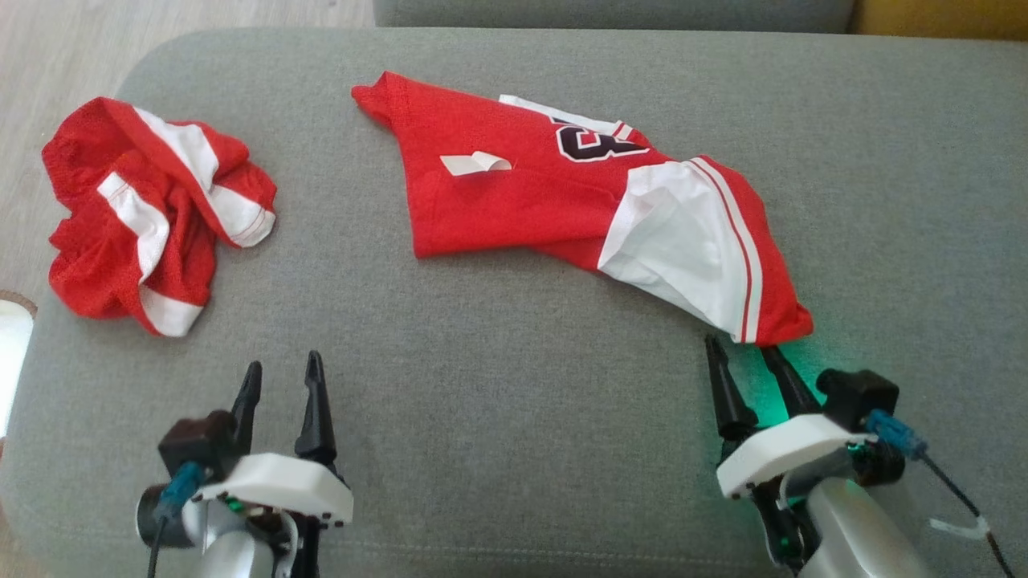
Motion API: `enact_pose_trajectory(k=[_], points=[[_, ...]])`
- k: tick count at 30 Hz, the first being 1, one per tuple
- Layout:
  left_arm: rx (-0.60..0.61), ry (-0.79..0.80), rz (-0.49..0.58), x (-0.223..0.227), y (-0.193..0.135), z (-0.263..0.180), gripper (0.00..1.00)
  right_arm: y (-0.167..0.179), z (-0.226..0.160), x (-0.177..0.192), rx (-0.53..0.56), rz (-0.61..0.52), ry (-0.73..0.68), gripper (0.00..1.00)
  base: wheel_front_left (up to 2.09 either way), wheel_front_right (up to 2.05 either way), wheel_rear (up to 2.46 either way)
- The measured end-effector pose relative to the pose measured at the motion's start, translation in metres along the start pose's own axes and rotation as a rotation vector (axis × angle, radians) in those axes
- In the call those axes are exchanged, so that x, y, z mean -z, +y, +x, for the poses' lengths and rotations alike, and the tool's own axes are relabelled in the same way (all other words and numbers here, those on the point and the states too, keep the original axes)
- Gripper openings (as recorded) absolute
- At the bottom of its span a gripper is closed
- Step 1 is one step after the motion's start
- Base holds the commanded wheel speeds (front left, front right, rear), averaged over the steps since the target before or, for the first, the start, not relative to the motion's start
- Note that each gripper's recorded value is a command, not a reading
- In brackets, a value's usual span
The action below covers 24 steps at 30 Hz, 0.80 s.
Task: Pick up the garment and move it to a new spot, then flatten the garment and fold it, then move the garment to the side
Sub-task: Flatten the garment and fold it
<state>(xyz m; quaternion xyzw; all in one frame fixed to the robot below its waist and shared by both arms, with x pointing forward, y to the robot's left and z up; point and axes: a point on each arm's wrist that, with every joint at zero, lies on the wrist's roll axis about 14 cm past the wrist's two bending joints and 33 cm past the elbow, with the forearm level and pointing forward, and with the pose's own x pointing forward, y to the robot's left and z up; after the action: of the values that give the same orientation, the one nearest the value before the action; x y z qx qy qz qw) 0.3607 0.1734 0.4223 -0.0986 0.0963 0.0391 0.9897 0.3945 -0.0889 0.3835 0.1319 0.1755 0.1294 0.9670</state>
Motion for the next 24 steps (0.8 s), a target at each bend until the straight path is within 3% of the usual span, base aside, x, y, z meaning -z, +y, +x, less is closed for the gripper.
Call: enact_pose_trajectory(k=[9, 10, 12, 13, 18, 24], points=[[0.013, 0.0, 0.008, 0.0, -0.003, 0.005, 1.0, 0.003, 0.009, -0.02, 0.001, 0.115, -0.072, 0.99, 0.0, 0.0, 0.0], [0.015, 0.001, 0.008, 0.0, -0.003, 0.005, 1.0, 0.001, 0.009, -0.022, 0.006, 0.122, -0.078, 0.75, 0.0, 0.0, 0.0], [0.02, 0.006, 0.009, 0.001, -0.004, 0.005, 1.0, -0.002, 0.009, -0.025, 0.018, 0.138, -0.089, 0.07, 0.0, 0.0, 0.0], [0.022, 0.007, 0.009, 0.002, -0.005, 0.005, 1.0, -0.003, 0.009, -0.026, 0.019, 0.139, -0.093, 0.0, 0.0, 0.0, 0.0], [0.038, 0.014, 0.009, 0.004, -0.009, 0.005, 1.0, -0.015, 0.009, -0.033, 0.054, 0.136, -0.116, 0.0, 0.0, 0.0, 0.0], [0.04, 0.022, 0.01, 0.006, -0.009, 0.003, 1.0, -0.033, 0.029, -0.062, 0.064, -0.059, -0.151, 0.0, 0.0, 0.0, 0.0]])
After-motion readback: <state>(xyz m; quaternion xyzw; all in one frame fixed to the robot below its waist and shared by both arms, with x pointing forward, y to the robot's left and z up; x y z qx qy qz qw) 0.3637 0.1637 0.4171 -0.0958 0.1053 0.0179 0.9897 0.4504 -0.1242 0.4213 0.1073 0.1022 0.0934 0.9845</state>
